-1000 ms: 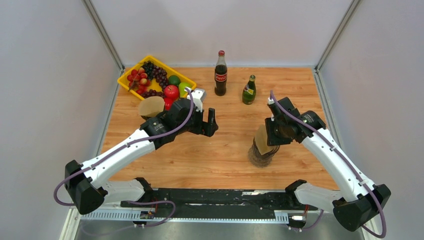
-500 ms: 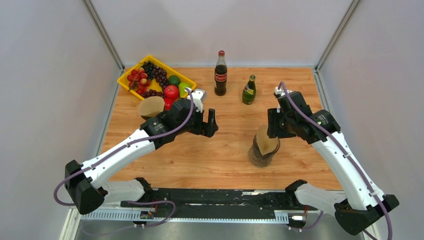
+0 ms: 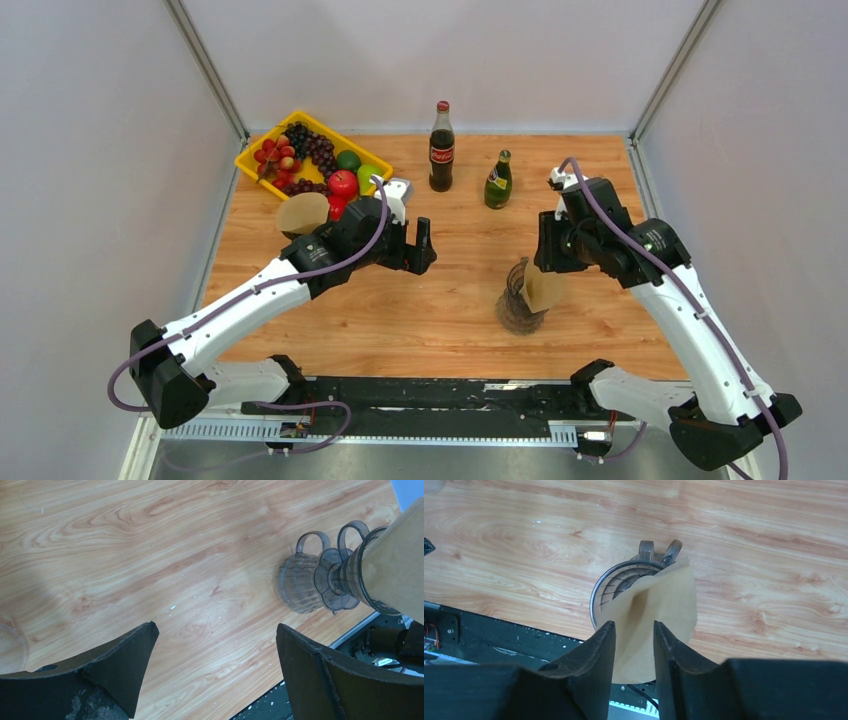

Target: Place the coffee filter in the dripper

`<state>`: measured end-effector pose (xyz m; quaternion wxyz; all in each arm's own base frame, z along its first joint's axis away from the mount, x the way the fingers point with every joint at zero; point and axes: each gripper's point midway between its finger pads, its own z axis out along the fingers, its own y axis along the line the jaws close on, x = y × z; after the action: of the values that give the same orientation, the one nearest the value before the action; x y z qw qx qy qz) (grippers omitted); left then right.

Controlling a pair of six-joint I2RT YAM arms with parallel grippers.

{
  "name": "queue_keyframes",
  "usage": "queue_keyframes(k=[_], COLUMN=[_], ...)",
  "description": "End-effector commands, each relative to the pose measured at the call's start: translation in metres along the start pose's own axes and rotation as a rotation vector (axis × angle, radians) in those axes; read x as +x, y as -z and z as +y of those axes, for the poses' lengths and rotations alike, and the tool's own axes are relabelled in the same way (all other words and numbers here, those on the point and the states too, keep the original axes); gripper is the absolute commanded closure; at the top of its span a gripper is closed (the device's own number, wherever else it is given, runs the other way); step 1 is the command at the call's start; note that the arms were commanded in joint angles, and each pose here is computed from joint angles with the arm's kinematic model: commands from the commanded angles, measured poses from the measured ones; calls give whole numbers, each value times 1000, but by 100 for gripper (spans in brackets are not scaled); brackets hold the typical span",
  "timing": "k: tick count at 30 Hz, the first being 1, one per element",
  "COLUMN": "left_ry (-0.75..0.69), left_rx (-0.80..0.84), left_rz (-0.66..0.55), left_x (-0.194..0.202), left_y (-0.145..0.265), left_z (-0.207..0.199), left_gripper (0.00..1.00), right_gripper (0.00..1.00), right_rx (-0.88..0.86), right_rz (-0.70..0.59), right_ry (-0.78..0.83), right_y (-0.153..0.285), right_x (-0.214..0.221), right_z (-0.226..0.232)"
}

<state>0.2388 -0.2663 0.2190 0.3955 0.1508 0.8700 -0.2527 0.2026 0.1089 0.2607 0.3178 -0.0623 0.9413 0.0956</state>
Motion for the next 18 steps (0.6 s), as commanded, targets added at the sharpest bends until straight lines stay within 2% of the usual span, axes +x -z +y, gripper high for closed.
queue_keyframes(k=[1,4,18], left_ry=[7,8,14], left_rx=[-2,-6,-29], left_rz=[-29,-28,-26], left_x=[-11,-10,-8], left_y=[3,3,5], left_z=[-2,-1,4], left_gripper=[0,0,0], right_gripper=[68,72,78], right_rx=[-36,3,52], right_rz=[42,67,119], right_ry=[2,-9,-10], right_y=[-12,-20,-62], right_x=[10,20,35], right_z=[6,-1,-7])
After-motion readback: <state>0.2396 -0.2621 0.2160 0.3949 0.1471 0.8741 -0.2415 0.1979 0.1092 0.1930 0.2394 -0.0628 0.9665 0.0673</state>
